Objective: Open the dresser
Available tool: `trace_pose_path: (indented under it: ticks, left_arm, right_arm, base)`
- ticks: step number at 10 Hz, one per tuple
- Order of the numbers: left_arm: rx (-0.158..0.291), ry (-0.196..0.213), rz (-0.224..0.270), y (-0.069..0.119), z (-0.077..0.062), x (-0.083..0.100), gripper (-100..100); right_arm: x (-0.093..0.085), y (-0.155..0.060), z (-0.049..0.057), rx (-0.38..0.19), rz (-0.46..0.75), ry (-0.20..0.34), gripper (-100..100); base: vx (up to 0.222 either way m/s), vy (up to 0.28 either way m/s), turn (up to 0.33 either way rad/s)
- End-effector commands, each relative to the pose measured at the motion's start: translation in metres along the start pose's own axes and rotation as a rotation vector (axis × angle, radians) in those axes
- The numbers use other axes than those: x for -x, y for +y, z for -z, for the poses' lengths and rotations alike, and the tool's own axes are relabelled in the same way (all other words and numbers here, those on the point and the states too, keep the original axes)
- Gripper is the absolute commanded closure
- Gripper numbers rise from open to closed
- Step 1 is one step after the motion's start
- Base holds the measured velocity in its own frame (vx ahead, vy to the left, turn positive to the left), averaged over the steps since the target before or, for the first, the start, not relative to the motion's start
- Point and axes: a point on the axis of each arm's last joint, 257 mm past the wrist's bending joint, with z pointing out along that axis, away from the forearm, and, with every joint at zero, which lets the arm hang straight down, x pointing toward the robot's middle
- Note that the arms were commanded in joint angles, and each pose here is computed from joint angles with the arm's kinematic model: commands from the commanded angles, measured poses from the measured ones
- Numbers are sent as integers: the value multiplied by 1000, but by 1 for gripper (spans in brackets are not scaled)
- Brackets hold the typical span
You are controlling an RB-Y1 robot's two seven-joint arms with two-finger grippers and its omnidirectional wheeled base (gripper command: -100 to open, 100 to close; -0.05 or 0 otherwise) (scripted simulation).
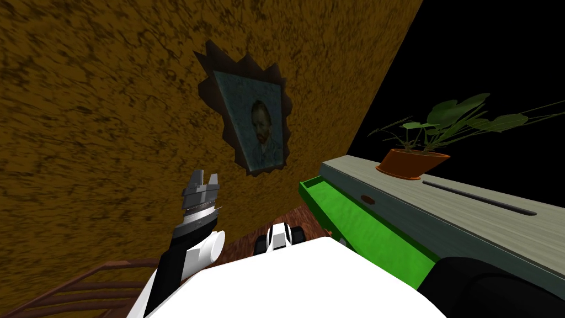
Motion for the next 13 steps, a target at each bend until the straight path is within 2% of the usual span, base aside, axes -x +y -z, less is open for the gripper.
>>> trace_pose_path:
  ticks: [1, 2, 3, 6, 7, 8, 13]
  left_arm:
    - [0, 0, 0, 0, 0, 0, 0]
    - [0, 0, 0, 0, 0, 0, 0]
    - [0, 0, 0, 0, 0, 0, 0]
    - [0, 0, 0, 0, 0, 0, 0]
    - [0, 0, 0, 0, 0, 0, 0]
    - [0, 0, 0, 0, 0, 0, 0]
    - [0, 0, 0, 0, 0, 0, 0]
  right_arm:
    - [9, -12, 0, -26, -27, -6, -100]
    - [9, -12, 0, -26, -27, -6, -100]
    - [9, -15, 5, -22, -16, -8, -100]
    - [11, -18, 5, -26, -26, -8, -100]
    - [-2, -16, 3, -31, 12, 0, -100]
    - [-2, -16, 2, -32, 12, 1, 0]
    - [-2, -16, 3, -32, 13, 1, 0]
  base:
    - [0, 0, 0]
    - [0, 0, 0]
    - [6, -7, -38]
    - [3, -9, -8]
    - [-3, 6, -2]
    - [0, 0, 0]
    - [0, 0, 0]
